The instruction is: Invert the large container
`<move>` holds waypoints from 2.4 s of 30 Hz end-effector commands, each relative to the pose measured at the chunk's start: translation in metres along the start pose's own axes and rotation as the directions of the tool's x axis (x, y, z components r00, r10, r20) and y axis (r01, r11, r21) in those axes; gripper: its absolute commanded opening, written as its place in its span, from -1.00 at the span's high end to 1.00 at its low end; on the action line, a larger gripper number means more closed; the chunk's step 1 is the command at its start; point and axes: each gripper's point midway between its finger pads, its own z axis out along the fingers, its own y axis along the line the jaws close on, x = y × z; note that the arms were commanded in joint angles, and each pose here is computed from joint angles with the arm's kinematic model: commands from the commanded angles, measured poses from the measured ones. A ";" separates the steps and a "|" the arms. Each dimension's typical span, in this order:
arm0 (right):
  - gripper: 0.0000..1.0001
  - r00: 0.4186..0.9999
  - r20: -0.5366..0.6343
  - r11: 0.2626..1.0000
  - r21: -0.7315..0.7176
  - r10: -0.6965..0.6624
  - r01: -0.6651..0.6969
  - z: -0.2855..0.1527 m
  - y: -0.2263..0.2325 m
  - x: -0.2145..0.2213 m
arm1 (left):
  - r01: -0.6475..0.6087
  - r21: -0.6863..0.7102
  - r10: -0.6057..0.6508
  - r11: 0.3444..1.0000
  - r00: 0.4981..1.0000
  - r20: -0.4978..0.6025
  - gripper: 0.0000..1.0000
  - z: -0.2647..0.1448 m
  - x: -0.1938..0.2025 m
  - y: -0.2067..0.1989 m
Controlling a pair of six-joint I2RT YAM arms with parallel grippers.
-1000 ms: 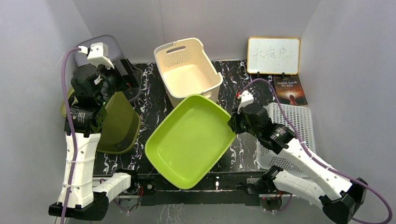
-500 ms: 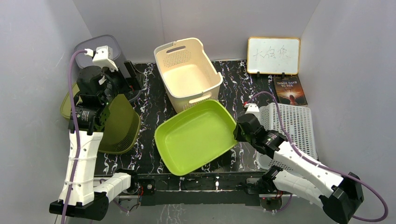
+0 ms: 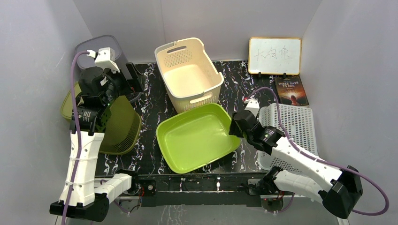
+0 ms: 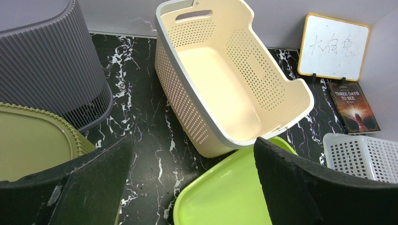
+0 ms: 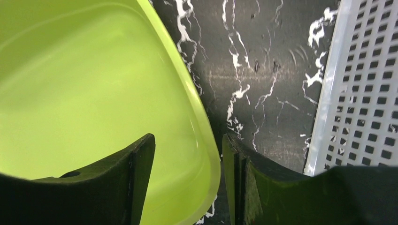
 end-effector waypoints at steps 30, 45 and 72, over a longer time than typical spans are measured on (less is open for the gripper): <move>-0.21 0.761 0.218 0.561 -0.558 -0.611 0.611 -0.099 0.291 0.144 | -0.011 0.014 0.012 1.000 0.999 -0.048 -0.97 -0.003 0.019 0.001; 0.92 0.731 0.194 0.586 -0.482 -0.654 0.652 -0.080 0.297 0.153 | -0.023 0.006 0.024 1.000 0.999 -0.038 -0.97 -0.012 0.015 0.001; 1.00 0.791 -0.133 0.041 -0.980 0.598 -0.195 -0.267 0.306 -0.058 | -0.032 0.034 0.032 0.999 0.999 0.002 -0.97 -0.026 -0.010 -0.009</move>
